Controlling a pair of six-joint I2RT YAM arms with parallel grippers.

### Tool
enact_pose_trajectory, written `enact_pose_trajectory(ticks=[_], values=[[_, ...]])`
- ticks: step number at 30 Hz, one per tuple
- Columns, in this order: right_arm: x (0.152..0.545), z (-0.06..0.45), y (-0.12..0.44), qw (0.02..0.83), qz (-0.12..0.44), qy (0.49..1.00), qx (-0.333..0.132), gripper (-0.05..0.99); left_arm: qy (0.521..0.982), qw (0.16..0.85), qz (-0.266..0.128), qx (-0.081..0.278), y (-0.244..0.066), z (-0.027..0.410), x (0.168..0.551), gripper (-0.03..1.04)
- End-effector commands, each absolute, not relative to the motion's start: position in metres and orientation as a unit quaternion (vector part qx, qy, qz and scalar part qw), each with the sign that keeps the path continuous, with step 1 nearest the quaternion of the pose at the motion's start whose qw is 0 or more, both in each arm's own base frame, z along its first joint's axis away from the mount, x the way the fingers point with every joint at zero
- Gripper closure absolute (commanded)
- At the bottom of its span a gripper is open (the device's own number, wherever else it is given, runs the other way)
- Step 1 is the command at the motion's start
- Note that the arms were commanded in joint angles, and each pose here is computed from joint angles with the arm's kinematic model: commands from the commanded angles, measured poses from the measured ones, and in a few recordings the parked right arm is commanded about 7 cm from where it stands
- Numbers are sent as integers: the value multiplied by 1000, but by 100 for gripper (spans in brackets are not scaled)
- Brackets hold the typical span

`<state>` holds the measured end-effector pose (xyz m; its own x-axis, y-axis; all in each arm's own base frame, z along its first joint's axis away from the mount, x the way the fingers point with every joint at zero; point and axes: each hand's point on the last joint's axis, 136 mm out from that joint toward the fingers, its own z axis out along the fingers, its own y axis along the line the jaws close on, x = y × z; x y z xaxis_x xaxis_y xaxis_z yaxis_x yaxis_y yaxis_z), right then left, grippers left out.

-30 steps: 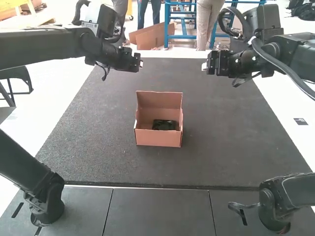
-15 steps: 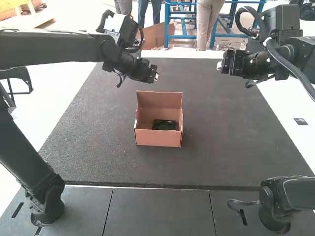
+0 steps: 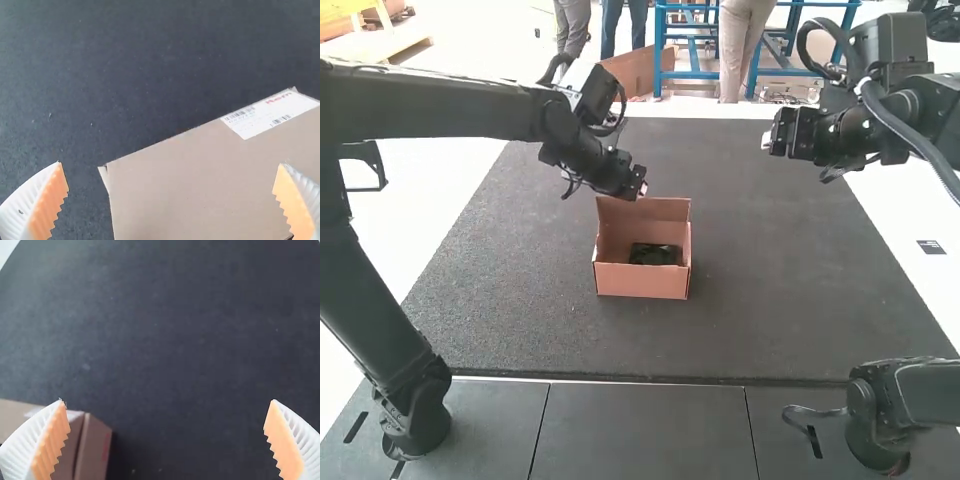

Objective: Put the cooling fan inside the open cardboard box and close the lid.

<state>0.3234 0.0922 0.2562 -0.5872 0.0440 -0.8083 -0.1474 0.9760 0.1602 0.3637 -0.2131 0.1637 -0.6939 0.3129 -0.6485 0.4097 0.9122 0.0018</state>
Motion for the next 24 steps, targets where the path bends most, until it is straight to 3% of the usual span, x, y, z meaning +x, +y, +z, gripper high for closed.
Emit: enact_pose_trajectory(ticks=[1, 16, 24], values=[[324, 281, 88, 478, 115, 870, -20, 4, 914, 338, -84, 209, -220, 165, 353, 4], [318, 273, 91, 458, 127, 880, -17, 4, 920, 313, -63, 227, -208, 126, 336, 4], [317, 273, 93, 455, 130, 881, -18, 4, 916, 327, -6, 233, -189, 115, 342, 4]])
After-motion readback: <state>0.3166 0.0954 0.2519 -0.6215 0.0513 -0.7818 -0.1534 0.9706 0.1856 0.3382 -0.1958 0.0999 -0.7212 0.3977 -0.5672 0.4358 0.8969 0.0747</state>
